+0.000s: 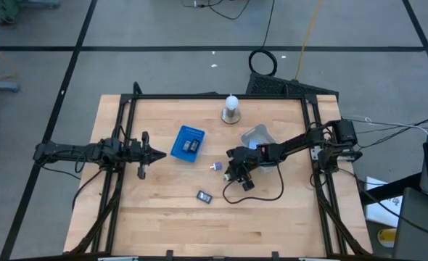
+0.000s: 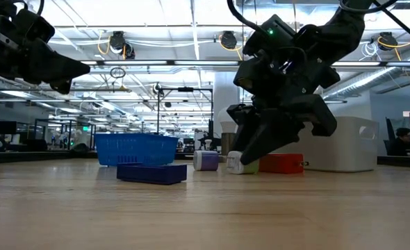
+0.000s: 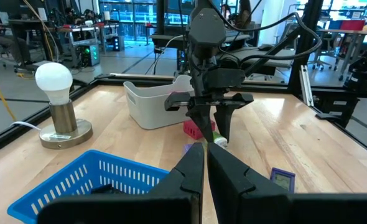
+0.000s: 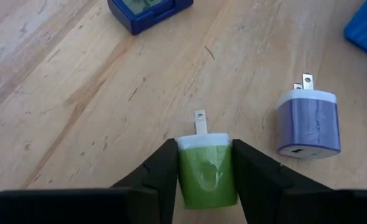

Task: Pick & Place Office items
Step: Put the green charger into the gray bin

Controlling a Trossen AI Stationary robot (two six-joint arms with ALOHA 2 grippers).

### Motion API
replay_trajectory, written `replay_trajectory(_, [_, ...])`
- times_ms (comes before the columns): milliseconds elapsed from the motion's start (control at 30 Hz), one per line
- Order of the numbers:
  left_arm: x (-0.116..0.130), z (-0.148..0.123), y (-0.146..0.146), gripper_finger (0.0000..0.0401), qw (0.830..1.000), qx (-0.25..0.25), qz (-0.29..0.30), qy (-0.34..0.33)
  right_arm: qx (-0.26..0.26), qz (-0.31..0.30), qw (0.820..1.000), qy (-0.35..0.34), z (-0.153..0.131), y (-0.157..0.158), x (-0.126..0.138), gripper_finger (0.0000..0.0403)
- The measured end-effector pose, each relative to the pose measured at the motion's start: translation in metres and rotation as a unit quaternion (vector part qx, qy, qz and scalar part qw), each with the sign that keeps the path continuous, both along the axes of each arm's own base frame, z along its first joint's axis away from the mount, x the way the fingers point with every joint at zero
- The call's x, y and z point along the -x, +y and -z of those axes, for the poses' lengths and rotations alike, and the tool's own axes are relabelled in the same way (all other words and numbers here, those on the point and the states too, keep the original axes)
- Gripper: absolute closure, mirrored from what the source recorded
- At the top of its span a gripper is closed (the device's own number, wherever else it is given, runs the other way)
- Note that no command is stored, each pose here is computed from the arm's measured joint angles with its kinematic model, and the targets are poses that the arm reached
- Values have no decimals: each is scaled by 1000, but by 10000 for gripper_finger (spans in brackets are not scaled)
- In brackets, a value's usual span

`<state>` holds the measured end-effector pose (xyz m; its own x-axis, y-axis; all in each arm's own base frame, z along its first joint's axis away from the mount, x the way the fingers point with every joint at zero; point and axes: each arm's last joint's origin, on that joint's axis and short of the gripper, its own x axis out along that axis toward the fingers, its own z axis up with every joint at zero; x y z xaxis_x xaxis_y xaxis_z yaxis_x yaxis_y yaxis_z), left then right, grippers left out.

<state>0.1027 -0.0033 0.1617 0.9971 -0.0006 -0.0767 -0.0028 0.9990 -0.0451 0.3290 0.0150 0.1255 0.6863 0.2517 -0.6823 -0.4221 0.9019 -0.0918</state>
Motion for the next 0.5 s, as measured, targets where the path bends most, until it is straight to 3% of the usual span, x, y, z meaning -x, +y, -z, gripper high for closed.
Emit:
replay_trajectory(100, [0, 0, 0, 380, 1000, 1, 0, 0, 0, 0, 1000, 2, 0, 0, 0, 284])
replay_trajectory(333, [0, 0, 0, 380, 1000, 0, 0, 0, -10, 13, 1000, 17, 2, 0, 2, 231])
replay_trajectory(500, [0, 0, 0, 380, 1000, 0, 0, 0, -14, 19, 999, 32, 4, 0, 3, 218])
